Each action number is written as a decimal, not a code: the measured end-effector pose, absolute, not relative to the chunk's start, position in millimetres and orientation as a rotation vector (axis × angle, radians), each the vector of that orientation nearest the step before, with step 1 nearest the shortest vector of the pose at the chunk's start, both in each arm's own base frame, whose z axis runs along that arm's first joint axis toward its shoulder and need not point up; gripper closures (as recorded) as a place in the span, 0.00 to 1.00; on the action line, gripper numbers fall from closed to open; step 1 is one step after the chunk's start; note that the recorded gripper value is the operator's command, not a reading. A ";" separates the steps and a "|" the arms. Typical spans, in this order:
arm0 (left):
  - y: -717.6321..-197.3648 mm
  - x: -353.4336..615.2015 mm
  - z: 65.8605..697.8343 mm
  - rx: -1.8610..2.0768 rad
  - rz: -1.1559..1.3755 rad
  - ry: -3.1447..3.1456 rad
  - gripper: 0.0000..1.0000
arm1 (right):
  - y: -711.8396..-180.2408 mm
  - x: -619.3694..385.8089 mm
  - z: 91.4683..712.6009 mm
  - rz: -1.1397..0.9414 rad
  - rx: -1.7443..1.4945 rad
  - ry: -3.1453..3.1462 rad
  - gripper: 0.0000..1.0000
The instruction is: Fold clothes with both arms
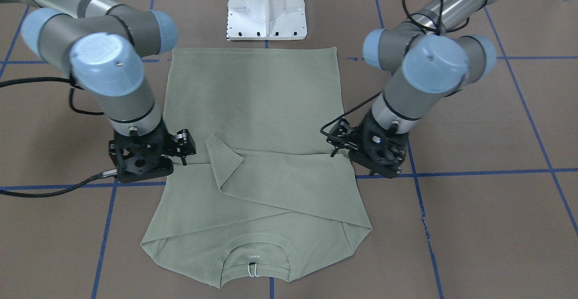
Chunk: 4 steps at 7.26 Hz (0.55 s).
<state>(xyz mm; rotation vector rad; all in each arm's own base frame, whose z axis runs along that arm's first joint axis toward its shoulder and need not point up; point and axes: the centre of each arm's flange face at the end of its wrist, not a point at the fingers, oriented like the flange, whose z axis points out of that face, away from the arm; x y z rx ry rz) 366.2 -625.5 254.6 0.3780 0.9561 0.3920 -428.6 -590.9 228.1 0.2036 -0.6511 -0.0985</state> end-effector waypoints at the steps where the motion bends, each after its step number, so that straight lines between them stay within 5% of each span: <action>1: -636.5 331.6 281.3 0.387 0.422 0.948 0.00 | -583.0 -474.6 205.2 -0.061 0.226 -0.615 0.14; 2: -640.5 311.3 299.0 0.388 0.446 0.950 0.00 | -575.1 -517.2 189.2 -0.027 0.240 -0.577 0.29; 4: -640.4 298.2 306.7 0.388 0.464 0.966 0.00 | -556.0 -571.9 182.5 0.001 0.269 -0.512 0.33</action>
